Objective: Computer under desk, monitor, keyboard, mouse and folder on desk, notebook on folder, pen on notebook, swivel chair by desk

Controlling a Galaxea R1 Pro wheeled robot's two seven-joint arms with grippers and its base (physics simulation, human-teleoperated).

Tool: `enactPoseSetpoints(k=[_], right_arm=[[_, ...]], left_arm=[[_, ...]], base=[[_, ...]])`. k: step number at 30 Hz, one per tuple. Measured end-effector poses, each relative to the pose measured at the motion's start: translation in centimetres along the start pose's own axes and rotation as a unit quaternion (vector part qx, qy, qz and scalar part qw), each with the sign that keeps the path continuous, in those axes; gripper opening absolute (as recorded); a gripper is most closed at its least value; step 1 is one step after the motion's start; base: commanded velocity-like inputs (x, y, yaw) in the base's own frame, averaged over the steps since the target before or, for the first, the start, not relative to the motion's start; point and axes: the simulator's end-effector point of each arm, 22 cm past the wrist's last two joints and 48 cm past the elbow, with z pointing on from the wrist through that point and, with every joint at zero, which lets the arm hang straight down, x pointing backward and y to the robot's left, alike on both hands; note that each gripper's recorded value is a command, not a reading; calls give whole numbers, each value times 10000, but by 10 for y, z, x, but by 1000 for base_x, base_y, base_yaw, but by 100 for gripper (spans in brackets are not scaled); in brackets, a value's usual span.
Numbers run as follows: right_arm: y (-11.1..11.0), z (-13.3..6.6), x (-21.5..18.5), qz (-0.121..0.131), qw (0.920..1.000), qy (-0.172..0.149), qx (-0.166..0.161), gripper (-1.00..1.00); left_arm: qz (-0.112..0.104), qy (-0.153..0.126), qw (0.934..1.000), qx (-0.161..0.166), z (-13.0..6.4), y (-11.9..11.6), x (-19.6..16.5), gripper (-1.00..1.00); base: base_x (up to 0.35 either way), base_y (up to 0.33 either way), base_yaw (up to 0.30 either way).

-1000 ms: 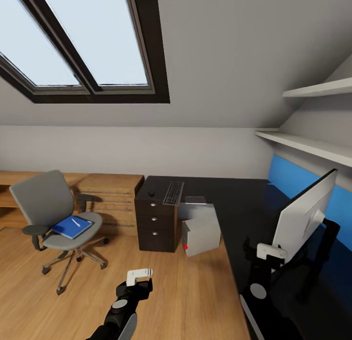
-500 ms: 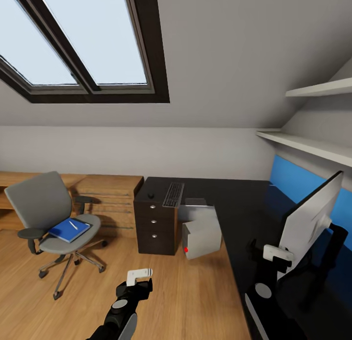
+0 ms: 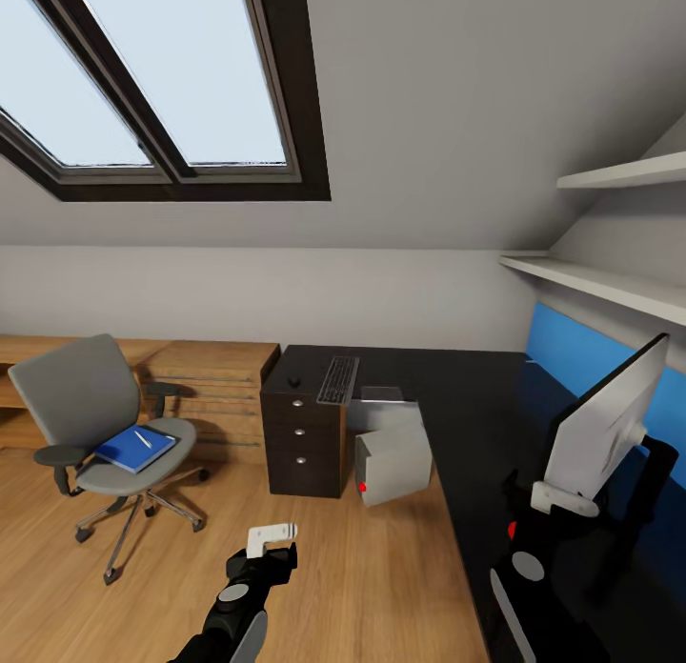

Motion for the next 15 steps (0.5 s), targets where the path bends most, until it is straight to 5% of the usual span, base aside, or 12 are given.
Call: enactPoseSetpoints(k=[15], right_arm=[[-29,13,34,-281,9988,322,246,100]], left_arm=[[6,3,10000,4,0,0,0,100]], base=[[0,0,0]])
